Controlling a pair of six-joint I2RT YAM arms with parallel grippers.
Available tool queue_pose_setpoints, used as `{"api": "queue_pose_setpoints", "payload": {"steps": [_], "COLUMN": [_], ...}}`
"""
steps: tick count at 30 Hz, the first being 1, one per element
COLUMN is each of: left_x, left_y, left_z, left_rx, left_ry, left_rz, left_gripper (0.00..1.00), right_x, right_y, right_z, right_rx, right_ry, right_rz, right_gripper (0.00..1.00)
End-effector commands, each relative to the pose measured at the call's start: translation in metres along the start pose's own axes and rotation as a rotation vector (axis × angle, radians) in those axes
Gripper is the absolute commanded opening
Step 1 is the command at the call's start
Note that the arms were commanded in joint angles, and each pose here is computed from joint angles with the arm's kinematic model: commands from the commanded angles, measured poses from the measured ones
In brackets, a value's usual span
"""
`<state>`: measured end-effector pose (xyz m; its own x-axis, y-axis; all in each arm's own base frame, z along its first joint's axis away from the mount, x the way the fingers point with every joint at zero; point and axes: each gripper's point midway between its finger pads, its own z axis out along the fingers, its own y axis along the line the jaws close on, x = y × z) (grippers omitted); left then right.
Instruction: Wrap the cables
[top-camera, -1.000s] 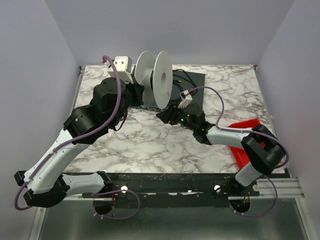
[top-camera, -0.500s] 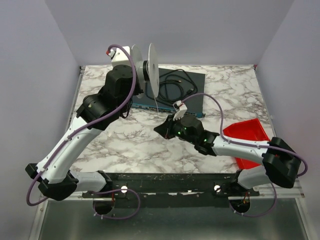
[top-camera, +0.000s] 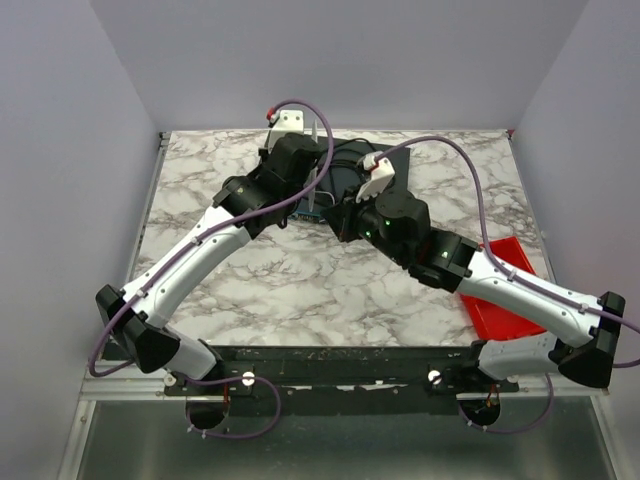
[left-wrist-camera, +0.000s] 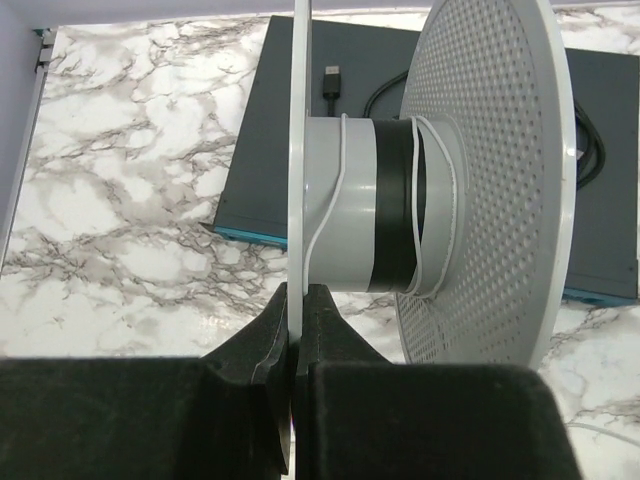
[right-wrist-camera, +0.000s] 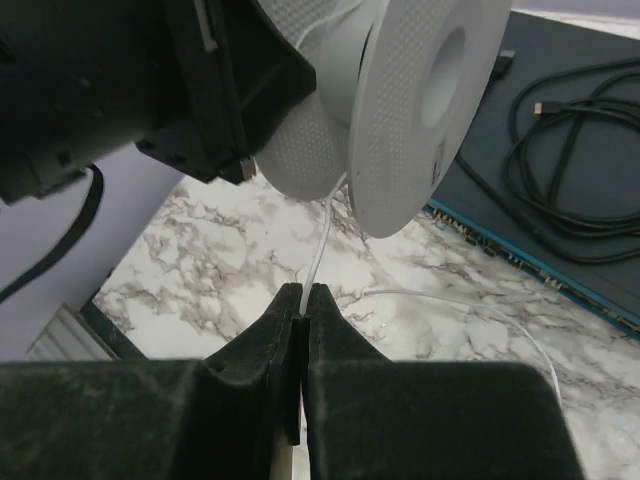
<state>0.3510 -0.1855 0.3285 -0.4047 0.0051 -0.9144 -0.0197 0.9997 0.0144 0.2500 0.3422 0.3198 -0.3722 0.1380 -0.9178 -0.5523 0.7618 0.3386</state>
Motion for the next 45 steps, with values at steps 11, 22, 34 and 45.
{"api": "queue_pose_setpoints", "payload": {"steps": [11, 22, 34, 45], "left_x": [0.019, 0.058, 0.058, 0.032], "left_y": [-0.038, -0.024, -0.018, -0.017], "left_z": [-0.032, -0.074, -0.102, -0.109], "left_rx": [0.255, 0.448, 0.536, 0.522], "left_ry": [-0.033, -0.016, 0.001, -0.056], "left_rz": [0.176, 0.297, 0.264, 0.164], "left_gripper": [0.00, 0.00, 0.00, 0.00], "right_x": [-0.079, -0.062, -0.013, 0.032], "right_y": [-0.042, -0.109, -0.139, -0.154], "right_z": [-0.004, 0.026, 0.048, 0.054], "right_rx": [0.305, 0.352, 0.270, 0.256], "right_ry": [-0.117, -0.029, 0.049, 0.102], "right_rz": [-0.291, -0.274, -0.157, -0.058], "right_gripper": [0.01, 0.10, 0.21, 0.22]}}
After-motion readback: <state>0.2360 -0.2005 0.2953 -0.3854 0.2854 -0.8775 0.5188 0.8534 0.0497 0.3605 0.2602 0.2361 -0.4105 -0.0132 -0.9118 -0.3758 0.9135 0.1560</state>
